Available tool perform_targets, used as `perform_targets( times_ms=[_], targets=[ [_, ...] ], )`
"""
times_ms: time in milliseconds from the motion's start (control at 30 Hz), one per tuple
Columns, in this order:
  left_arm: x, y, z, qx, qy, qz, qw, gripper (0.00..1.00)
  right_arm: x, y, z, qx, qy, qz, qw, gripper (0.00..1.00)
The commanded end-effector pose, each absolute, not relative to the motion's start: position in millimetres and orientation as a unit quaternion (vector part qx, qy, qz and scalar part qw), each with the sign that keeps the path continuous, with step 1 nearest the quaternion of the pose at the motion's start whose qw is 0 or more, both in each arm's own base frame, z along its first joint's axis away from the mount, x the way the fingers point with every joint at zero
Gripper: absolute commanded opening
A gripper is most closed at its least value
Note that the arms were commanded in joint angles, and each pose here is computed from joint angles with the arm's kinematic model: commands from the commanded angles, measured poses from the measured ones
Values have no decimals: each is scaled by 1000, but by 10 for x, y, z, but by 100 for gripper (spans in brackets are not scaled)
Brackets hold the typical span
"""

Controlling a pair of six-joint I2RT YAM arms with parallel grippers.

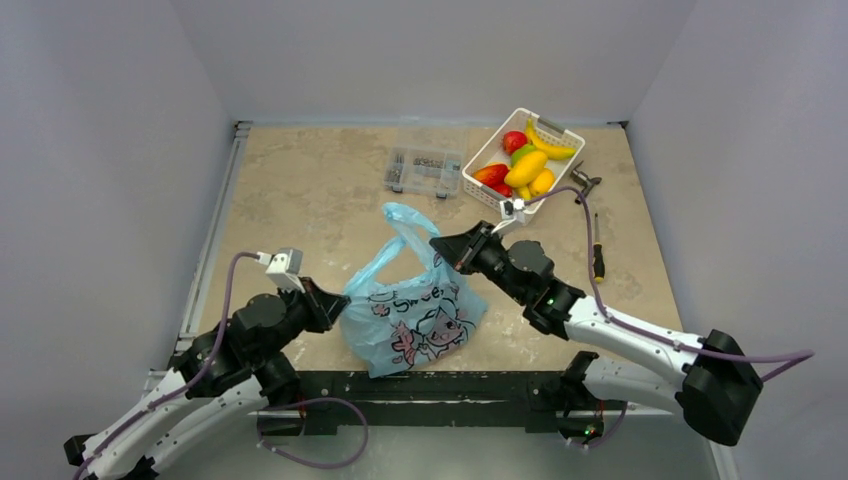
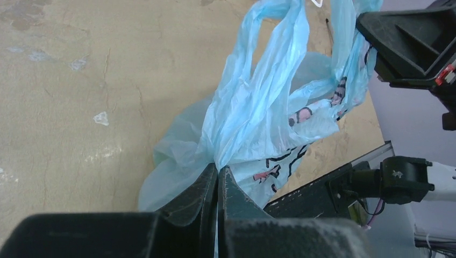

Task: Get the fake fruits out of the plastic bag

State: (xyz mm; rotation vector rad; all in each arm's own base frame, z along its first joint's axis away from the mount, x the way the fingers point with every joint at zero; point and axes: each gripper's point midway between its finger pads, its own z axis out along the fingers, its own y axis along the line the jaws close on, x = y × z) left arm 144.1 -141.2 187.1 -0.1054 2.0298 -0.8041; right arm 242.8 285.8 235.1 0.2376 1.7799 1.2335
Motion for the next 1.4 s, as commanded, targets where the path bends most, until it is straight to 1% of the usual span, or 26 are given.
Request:
perform_targets(
  times_ms=[0, 100, 133, 167, 233, 300, 367, 400, 500, 667, 733, 800, 833, 900, 967, 1000, 1100, 1200, 1267, 1367],
  targets=[
    [1383, -1514, 2189, -2, 803, -362, 473, 8, 2348, 3096, 3072, 17, 663, 567, 489, 0],
    [1362, -1471, 2372, 25, 799, -352, 487, 43, 2291, 3108, 3029, -25, 672, 550, 495, 0],
    [1366, -1443, 2436, 33, 800, -342, 491, 52, 2264, 3106, 3014, -38, 673, 547, 496, 0],
    [1396, -1404, 2486, 35, 806, -324, 495, 58, 2235, 3098, 3005, -48, 673, 545, 497, 0],
    [1479, -1335, 2561, 39, 821, -279, 497, 68, 2177, 3070, 2980, -59, 671, 546, 498, 0],
    [1591, -1314, 2663, 51, 833, -232, 499, 75, 2135, 3042, 2942, -62, 670, 547, 497, 0],
    [1729, -1360, 2716, 67, 843, -195, 496, 80, 2108, 3026, 2915, -64, 671, 548, 495, 0],
    [1797, -1434, 2720, 76, 848, -190, 489, 82, 2097, 3023, 2907, -65, 671, 549, 494, 0],
    [1966, -1674, 2675, 83, 860, -208, 459, 96, 2066, 3014, 2904, -65, 670, 554, 490, 0],
    [2199, -1775, 2345, 69, 885, -169, 429, 98, 2033, 3014, 2912, -61, 668, 563, 483, 0],
    [2264, -1811, 2259, 68, 886, -165, 427, 94, 2029, 3013, 2917, -57, 665, 568, 481, 0],
    [2327, -1888, 2249, 77, 880, -175, 436, 79, 2045, 3015, 2896, -49, 667, 569, 478, 0],
    [2347, -1899, 2245, 81, 878, -175, 439, 68, 2063, 3017, 2881, -42, 669, 568, 477, 0],
    [2399, -1876, 2226, 84, 877, -169, 441, 40, 2111, 3028, 2871, -26, 673, 568, 473, 0],
    [2451, -1810, 2226, 85, 880, -158, 440, 8, 2198, 3072, 2889, -11, 677, 565, 471, 0],
    [2481, -1743, 2252, 79, 880, -146, 445, 0, 2252, 3094, 2916, -3, 678, 562, 473, 0],
    [2548, -1537, 2539, 72, 861, -119, 490, 0, 2489, 3163, 2985, 37, 687, 546, 478, 0],
    [2573, -1326, 3067, 54, 815, -107, 566, 0, 2788, 3271, 3129, 73, 693, 530, 484, 0],
    [2515, -1229, 3416, 37, 789, -120, 601, 0, 2980, 3340, 3290, 96, 690, 532, 481, 0],
    [2394, -1201, 3838, 34, 756, -157, 634, 0, 3181, 3451, 3649, 108, 672, 555, 478, 0]
  ],
)
